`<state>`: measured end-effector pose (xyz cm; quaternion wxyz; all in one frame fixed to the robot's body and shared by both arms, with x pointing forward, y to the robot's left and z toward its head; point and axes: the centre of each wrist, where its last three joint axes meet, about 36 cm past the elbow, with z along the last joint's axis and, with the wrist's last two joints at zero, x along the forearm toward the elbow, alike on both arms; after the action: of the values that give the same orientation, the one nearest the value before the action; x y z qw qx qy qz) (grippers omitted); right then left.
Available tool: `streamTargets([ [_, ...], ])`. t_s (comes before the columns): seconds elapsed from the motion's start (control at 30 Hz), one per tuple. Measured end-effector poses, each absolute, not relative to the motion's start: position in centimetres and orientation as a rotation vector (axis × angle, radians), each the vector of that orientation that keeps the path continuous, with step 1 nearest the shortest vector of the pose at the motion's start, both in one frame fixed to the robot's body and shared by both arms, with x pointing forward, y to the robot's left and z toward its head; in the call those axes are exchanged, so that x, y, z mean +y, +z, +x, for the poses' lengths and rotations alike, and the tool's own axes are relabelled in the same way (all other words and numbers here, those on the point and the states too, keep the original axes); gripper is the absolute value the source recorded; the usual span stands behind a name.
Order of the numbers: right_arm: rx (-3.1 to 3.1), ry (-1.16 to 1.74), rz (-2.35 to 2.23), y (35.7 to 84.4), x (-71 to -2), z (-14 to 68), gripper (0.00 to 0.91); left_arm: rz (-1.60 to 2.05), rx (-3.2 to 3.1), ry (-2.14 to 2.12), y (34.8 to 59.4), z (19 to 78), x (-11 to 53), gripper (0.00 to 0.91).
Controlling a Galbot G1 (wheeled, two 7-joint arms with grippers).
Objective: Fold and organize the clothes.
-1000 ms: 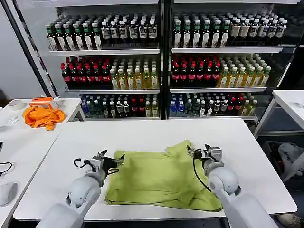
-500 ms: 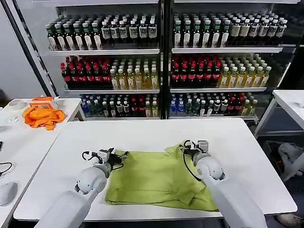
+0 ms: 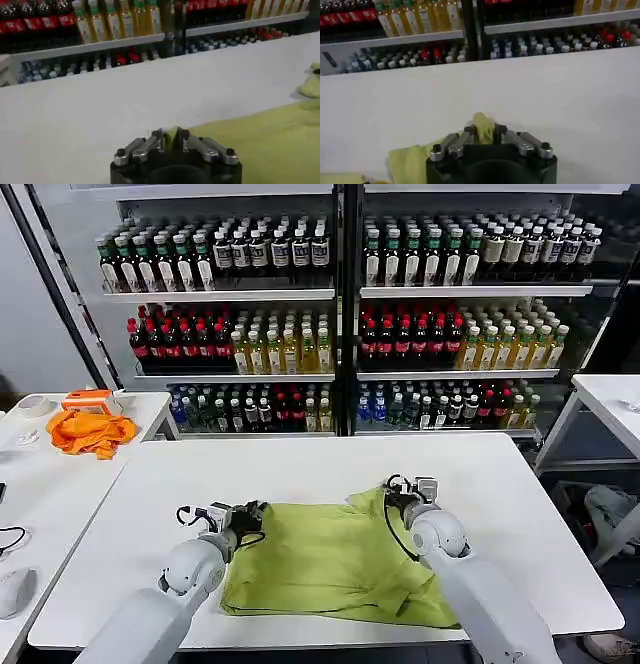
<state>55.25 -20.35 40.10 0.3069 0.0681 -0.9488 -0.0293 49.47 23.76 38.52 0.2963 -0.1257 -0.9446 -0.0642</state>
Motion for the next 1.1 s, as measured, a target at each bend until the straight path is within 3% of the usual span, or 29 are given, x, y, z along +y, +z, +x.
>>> streamTargets([
  [0.3,-2.543,-0.094,0.231,40.9,-21.2,54.7,0.0,-0.342,-2.539,-0.089,39.2,48.8,24.4,0.02],
  [0.77,-2.666,-0.124,0.309,44.8,-23.4,50.7,0.0,-0.438,-2.653,0.033,43.5,45.8,25.1,0.02],
  [1.1,-2.688,-0.116,0.347,45.7,-24.9,44.9,0.0,-0.482,-2.675,0.057,45.2,43.1,26.2,0.02],
])
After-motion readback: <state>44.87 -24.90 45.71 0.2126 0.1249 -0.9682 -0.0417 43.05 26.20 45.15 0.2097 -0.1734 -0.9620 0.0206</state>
